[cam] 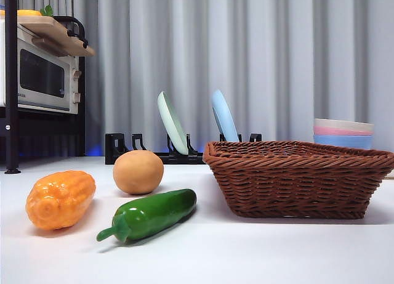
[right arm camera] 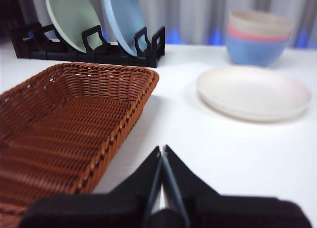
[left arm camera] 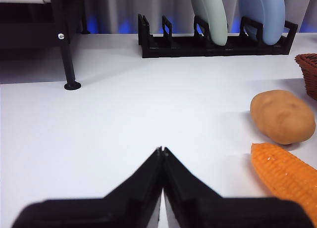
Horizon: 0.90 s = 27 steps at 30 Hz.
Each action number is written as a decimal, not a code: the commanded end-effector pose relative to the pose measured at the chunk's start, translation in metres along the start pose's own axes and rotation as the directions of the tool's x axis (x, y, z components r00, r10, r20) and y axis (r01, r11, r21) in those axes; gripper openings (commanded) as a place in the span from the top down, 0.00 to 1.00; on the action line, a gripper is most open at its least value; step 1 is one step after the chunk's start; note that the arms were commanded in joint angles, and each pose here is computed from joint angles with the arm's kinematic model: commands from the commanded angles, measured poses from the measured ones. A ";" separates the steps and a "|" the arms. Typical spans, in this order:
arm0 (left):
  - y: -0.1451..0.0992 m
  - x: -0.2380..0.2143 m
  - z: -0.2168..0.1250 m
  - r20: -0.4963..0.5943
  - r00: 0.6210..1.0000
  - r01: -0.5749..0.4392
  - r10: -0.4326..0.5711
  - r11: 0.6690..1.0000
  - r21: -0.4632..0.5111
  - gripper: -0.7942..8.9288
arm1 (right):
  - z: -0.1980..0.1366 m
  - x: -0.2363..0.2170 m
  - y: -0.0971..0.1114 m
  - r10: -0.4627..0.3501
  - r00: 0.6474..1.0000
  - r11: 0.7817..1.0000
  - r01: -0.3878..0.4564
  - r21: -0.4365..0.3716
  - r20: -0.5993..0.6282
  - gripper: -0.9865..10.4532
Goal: Pick up the basket,pick up the corn from the table,pick up the potato from the table,pick up the cucumber from the table,put all items into the basket
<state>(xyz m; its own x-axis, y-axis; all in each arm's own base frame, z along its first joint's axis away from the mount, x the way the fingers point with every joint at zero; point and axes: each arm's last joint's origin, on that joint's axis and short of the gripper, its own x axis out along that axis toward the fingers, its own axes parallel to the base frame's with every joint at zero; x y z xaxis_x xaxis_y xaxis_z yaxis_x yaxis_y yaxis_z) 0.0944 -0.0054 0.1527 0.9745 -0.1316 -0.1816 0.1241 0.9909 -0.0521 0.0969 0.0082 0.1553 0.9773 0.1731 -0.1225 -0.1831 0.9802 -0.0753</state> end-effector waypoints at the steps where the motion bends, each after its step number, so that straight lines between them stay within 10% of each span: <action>1: 0.000 0.001 -0.004 -0.013 1.000 0.004 -0.004 1.000 0.005 0.92 | -0.002 0.001 0.000 -0.002 1.000 0.997 0.001 -0.074 -0.004 0.93; 5: 0.000 0.001 -0.004 -0.014 1.000 0.006 -0.006 0.999 -0.051 0.92 | -0.002 0.001 0.000 0.001 1.000 0.999 -0.001 -0.047 -0.003 0.93; 8: 0.000 0.001 -0.004 -0.013 1.000 0.004 -0.006 0.989 -0.149 0.92 | -0.002 0.001 0.000 0.008 1.000 0.983 -0.007 0.184 -0.002 0.93; 15: 0.000 0.001 0.001 0.038 0.999 0.021 -0.009 0.946 -0.324 0.92 | 0.001 0.001 0.000 -0.003 1.000 0.774 -0.013 0.633 0.024 0.93; 21: -0.003 -0.003 0.016 0.102 0.993 0.094 -0.065 0.944 -0.317 0.93 | 0.016 -0.003 -0.001 0.002 0.997 0.778 -0.048 0.627 0.074 0.93; 27: -0.005 -0.016 0.050 0.127 0.990 0.099 -0.064 0.951 -0.293 0.93 | 0.053 -0.005 -0.004 0.006 0.999 0.844 -0.030 0.535 0.046 0.93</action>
<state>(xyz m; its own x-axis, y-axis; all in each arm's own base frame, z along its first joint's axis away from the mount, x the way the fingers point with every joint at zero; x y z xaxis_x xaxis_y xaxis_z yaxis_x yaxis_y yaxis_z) 0.0882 -0.0069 0.2003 0.9807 -0.1877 -0.0547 0.1554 0.9183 -0.3641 0.0972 0.0084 0.2009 0.9812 0.1782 -0.0746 -0.1152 0.8496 0.5147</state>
